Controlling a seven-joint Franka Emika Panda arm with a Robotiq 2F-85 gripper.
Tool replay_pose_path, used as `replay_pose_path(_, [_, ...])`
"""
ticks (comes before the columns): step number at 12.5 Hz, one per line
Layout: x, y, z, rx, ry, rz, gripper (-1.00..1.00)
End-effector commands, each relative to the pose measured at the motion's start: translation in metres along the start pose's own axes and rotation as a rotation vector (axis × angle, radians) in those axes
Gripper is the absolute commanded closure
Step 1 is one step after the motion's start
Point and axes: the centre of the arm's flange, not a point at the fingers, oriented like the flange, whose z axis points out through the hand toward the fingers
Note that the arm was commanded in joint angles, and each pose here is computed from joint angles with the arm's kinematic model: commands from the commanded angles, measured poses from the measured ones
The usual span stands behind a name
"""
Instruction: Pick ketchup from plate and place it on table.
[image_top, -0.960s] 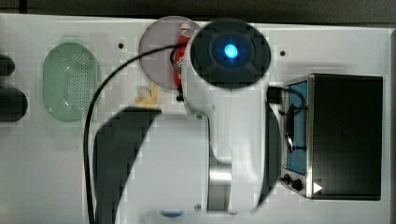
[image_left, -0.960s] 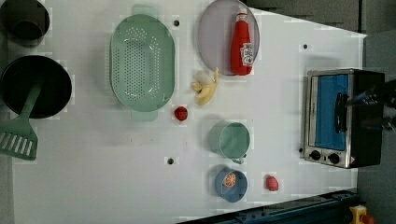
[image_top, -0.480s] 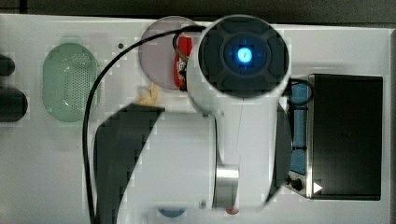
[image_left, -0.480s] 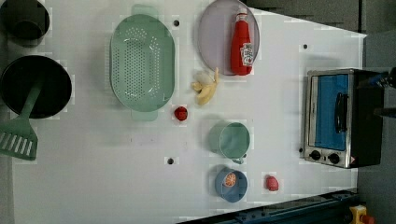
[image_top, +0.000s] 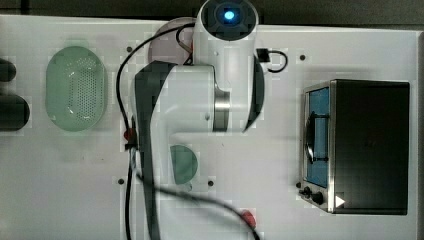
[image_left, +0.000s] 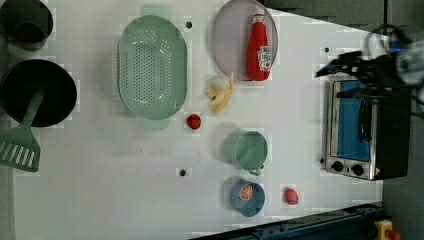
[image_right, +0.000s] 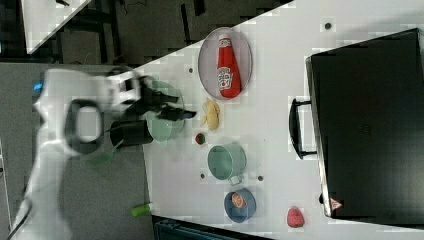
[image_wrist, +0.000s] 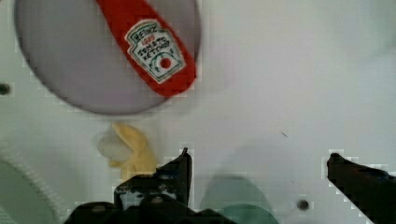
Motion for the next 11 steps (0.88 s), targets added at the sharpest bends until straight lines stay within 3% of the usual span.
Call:
replay_pose_path(1, [0.002, -0.025, 0.027, 0.026, 0.028, -0.268, -1.0])
replay_pose_path(5, [0.034, -0.045, 0.082, 0.013, 0.114, -0.525, -1.0])
replay_pose_path(11, [0.06, -0.079, 0.15, 0.01, 0.136, -0.59, -1.0])
